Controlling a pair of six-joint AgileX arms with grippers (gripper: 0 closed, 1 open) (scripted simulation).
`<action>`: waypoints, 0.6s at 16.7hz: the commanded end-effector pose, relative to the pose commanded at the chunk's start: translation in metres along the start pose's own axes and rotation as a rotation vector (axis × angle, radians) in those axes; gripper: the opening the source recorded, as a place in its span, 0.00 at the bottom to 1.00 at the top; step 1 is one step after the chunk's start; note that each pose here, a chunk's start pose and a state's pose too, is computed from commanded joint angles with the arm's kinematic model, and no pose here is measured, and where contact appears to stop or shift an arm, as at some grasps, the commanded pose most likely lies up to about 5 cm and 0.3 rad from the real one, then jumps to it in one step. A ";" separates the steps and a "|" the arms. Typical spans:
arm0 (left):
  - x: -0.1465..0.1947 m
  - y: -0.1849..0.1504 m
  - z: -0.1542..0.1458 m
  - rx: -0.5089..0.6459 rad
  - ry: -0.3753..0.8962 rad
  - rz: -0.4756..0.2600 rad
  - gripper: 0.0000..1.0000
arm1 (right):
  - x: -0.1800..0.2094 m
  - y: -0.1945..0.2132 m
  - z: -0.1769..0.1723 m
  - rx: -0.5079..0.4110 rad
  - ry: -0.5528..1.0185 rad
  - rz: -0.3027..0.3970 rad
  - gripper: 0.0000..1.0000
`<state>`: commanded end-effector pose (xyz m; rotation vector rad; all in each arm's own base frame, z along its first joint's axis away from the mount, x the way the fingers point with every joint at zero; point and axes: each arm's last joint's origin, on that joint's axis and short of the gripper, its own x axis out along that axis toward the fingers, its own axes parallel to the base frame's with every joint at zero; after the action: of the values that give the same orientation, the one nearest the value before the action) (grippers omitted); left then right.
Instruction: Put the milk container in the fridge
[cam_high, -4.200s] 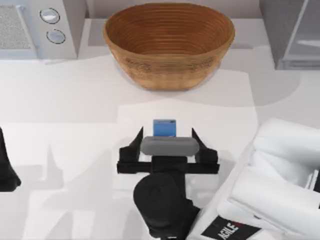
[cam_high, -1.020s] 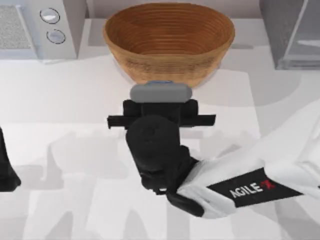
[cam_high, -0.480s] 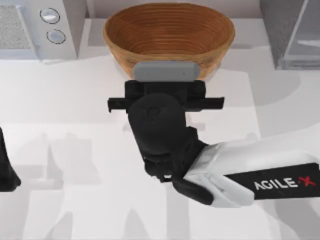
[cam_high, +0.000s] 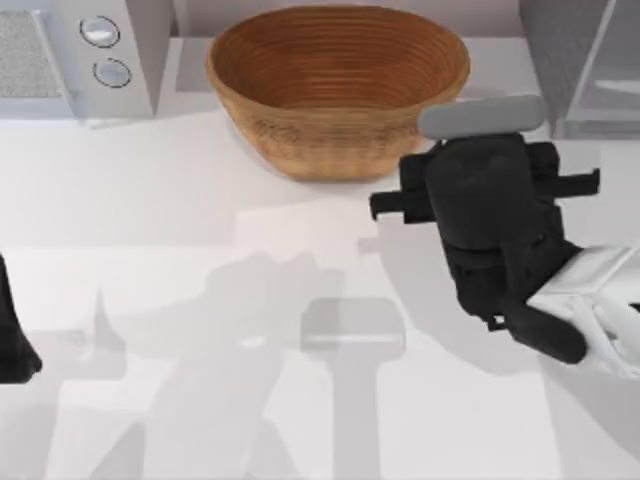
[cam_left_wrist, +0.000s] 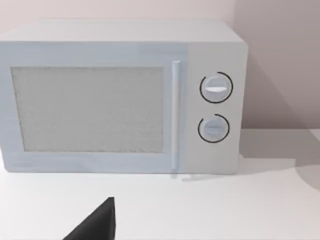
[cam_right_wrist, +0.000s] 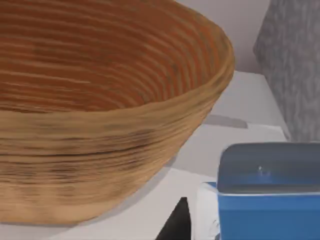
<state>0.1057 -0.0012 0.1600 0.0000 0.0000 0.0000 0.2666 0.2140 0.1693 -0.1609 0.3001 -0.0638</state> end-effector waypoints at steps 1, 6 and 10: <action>0.000 0.000 0.000 0.000 0.000 0.000 1.00 | -0.001 -0.026 0.000 -0.009 0.038 -0.008 0.00; 0.000 0.000 0.000 0.000 0.000 0.000 1.00 | -0.051 -0.148 0.003 0.082 0.070 -0.016 0.00; 0.000 0.000 0.000 0.000 0.000 0.000 1.00 | -0.107 -0.202 -0.015 0.180 -0.090 -0.020 0.00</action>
<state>0.1057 -0.0012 0.1600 0.0000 0.0000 0.0000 0.1524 0.0220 0.2202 0.0118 0.2015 -0.1024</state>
